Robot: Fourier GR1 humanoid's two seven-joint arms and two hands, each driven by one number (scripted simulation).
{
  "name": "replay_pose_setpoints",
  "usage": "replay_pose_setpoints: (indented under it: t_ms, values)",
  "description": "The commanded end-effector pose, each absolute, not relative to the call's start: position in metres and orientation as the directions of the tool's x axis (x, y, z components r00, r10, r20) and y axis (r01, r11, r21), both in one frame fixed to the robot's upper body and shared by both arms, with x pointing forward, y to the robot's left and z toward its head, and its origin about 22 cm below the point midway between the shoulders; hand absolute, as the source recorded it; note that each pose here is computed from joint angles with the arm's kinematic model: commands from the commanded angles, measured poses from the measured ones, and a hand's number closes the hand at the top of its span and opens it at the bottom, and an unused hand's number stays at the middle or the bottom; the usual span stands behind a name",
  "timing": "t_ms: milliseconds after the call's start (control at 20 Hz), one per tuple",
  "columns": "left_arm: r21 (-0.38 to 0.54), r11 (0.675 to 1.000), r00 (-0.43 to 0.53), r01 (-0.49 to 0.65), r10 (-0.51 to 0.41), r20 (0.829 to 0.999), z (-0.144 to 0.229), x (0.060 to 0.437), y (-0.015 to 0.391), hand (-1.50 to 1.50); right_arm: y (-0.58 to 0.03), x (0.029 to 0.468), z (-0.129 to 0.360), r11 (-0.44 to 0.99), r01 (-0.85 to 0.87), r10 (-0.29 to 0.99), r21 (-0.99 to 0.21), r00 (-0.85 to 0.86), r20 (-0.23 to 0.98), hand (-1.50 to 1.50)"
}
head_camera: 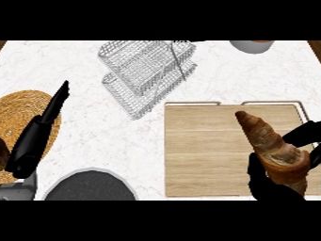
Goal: Pick the croissant from the tray and place it in the tiered basket
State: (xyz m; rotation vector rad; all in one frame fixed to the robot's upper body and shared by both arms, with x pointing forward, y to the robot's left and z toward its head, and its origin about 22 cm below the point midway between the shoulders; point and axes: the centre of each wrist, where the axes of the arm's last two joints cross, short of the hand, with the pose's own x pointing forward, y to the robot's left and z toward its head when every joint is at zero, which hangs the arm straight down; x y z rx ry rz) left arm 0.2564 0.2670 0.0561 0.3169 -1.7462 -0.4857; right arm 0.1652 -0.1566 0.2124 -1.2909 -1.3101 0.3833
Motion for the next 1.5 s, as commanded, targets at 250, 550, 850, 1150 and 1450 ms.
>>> replay_pose_setpoints:
  t_ms: [250,550,850,1150,1450]
  values:
    - [0.486,0.872,-0.237,0.053,-0.462,0.855,0.05,0.259,0.265,0.0,-0.114,0.199,0.278,0.321,0.463,0.817,-0.826,0.306,0.489,1.5]
    - [0.473,0.877,-0.247,0.085,-0.441,0.863,0.056,0.263,0.252,0.0,-0.091,0.249,0.317,0.379,0.457,0.786,-0.805,0.3,0.54,1.5]
    - [0.477,0.874,-0.248,0.095,-0.444,0.861,0.057,0.263,0.246,0.0,-0.066,0.305,0.344,0.402,0.433,0.762,-0.807,0.33,0.557,1.5]
    - [0.486,0.869,-0.278,0.098,-0.445,0.851,0.059,0.265,0.244,0.0,-0.052,0.356,0.347,0.493,0.368,0.723,-0.788,0.331,0.607,1.5]
    - [0.487,0.869,-0.297,0.088,-0.444,0.845,0.057,0.264,0.233,0.0,-0.037,0.396,0.324,0.508,0.334,0.706,-0.794,0.366,0.606,1.5]
